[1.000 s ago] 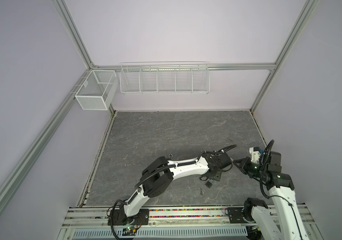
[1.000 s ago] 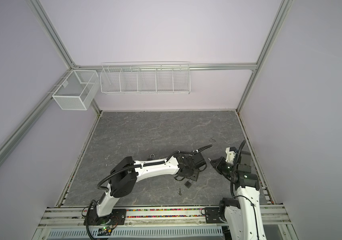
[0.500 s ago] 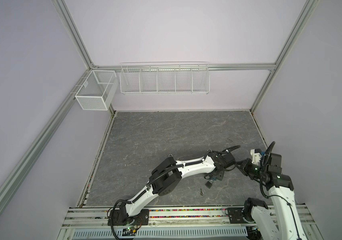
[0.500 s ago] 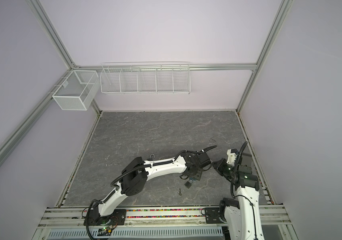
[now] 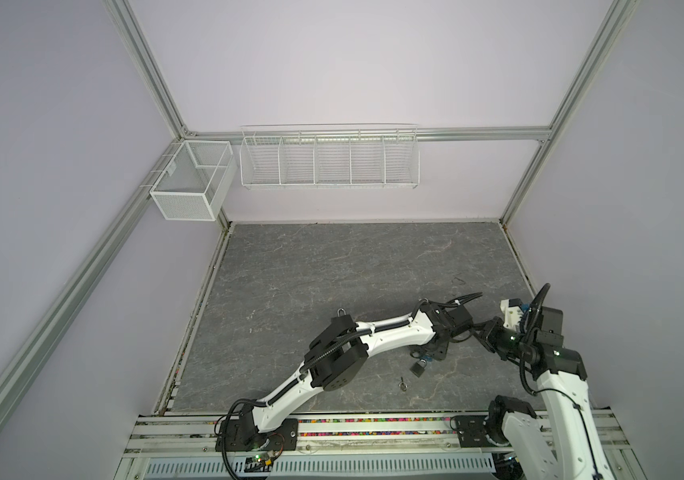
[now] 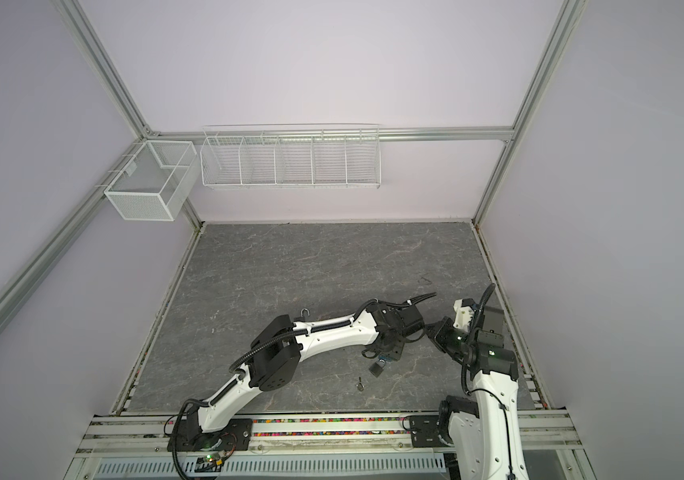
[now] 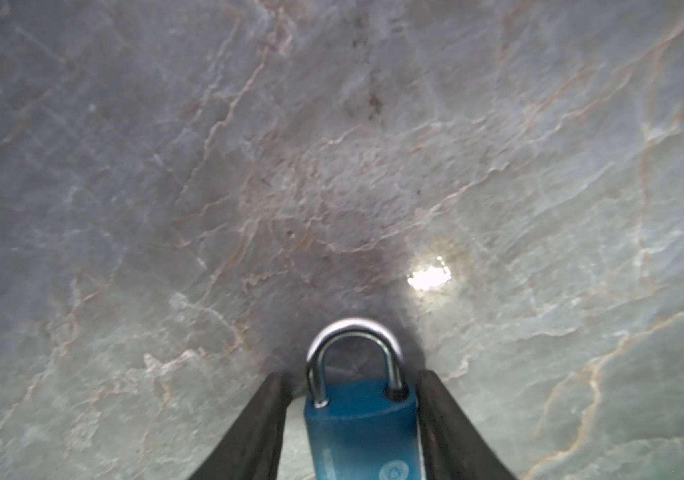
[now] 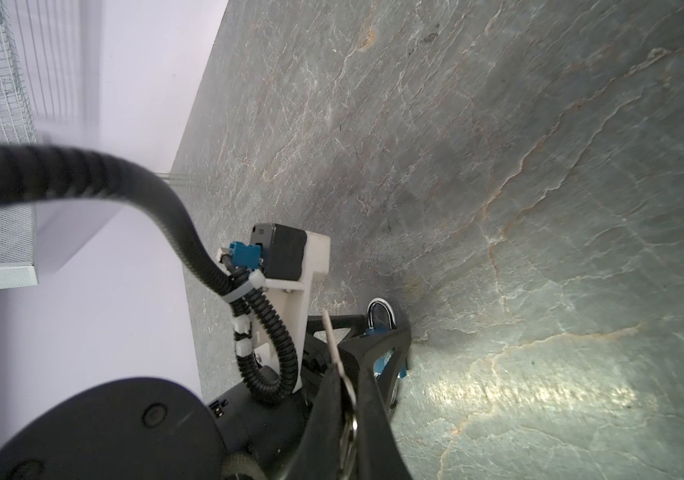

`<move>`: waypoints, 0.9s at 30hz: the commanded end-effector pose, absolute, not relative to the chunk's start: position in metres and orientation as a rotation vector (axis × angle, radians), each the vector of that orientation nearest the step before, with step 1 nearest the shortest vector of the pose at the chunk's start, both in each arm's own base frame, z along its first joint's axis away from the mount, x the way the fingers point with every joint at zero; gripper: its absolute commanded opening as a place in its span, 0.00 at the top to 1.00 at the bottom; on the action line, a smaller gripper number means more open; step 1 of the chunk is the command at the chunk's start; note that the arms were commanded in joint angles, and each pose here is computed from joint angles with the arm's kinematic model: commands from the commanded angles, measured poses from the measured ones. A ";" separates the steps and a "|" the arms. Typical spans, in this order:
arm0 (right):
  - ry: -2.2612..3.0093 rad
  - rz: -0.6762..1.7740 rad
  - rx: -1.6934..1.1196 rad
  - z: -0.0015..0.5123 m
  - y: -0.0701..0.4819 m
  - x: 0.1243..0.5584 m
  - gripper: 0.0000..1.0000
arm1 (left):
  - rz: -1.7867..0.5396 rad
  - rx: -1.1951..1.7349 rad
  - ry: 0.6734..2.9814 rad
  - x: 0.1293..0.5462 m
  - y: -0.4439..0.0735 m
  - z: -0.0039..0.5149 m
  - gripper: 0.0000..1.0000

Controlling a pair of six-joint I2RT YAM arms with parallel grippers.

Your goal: Unlock with the key

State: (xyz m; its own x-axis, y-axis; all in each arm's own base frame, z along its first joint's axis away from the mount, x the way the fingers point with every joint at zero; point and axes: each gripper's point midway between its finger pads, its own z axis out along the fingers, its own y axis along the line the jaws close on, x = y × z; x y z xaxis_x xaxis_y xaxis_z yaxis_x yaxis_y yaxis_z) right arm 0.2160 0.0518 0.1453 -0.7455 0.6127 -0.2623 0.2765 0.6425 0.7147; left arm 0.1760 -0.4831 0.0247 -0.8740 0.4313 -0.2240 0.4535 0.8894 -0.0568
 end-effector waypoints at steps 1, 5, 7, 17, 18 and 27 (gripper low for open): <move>2.387 0.935 0.680 0.140 0.055 0.211 0.94 | -0.023 0.677 2.892 0.170 -0.460 0.013 0.50; 2.385 0.939 0.684 0.140 0.055 0.211 0.94 | -0.036 0.695 2.904 0.166 -0.461 0.011 0.51; 2.384 0.941 0.688 0.140 0.055 0.212 0.94 | -0.036 0.711 2.913 0.165 -0.462 0.008 0.53; 2.381 0.929 0.682 0.145 0.054 0.210 0.94 | -0.057 0.684 2.928 0.159 -0.456 0.012 0.53; 2.381 0.930 0.679 0.145 0.055 0.210 0.94 | -0.062 0.689 2.930 0.158 -0.457 0.011 0.53; 2.370 0.918 0.664 0.149 0.053 0.212 0.94 | -0.073 0.624 2.900 0.171 -0.456 0.022 0.65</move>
